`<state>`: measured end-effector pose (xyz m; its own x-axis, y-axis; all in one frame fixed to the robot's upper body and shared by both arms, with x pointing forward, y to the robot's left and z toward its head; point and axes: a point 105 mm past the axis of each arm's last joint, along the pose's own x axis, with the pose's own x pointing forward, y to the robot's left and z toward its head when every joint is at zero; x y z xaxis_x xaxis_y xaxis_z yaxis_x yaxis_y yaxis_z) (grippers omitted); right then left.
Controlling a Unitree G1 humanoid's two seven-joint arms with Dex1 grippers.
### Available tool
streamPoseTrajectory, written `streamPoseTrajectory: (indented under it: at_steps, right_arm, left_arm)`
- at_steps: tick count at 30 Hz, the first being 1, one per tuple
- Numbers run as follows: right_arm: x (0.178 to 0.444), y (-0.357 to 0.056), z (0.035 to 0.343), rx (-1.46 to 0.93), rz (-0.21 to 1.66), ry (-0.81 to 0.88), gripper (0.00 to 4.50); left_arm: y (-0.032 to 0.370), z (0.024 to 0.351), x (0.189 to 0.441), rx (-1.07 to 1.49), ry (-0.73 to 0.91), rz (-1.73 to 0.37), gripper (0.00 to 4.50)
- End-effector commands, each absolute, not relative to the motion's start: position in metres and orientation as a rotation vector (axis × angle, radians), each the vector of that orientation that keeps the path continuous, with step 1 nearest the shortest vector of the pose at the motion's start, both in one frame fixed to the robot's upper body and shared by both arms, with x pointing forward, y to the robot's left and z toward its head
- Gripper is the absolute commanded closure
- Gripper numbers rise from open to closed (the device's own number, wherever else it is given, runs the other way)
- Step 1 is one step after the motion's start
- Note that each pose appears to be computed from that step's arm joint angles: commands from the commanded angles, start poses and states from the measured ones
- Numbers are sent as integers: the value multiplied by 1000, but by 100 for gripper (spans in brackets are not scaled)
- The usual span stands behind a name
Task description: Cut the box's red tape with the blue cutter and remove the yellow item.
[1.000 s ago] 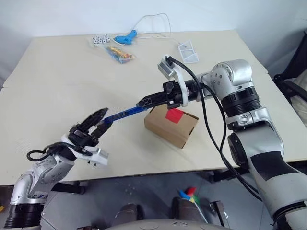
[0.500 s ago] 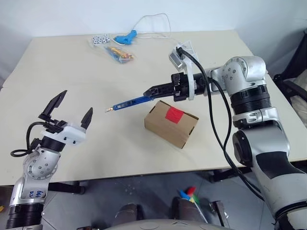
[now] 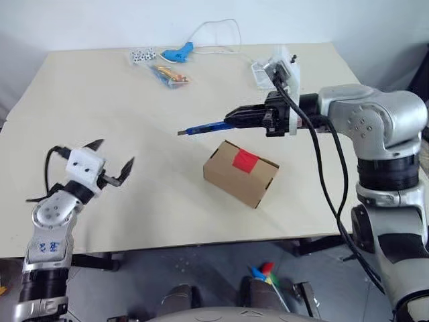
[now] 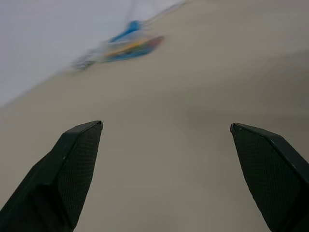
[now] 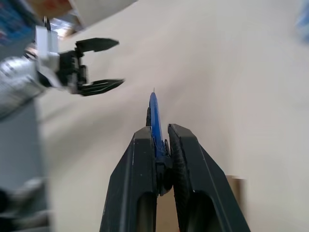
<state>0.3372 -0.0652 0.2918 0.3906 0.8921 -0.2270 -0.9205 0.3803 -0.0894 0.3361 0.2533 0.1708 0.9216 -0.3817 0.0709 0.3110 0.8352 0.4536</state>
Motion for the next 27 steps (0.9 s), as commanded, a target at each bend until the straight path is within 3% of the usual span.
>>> streamPoseTrajectory:
  at_steps: [1,11,14,26,27]
  right_arm:
    - [328,-75,310,-300,1110,14,437]
    - [319,-117,326,-390,909,-62,437]
    - [317,-130,329,-403,855,-62,437]
    - [304,-147,324,-465,784,-42,437]
    - [303,-148,324,-468,779,-39,437]
  left_arm:
    - [234,188,338,397,-175,-513,0]
    - [188,226,341,268,-108,-878,0]
    - [175,231,340,302,-62,-966,59]
    - [96,247,365,377,30,-1121,442]
    - [86,246,366,380,58,-1139,447]
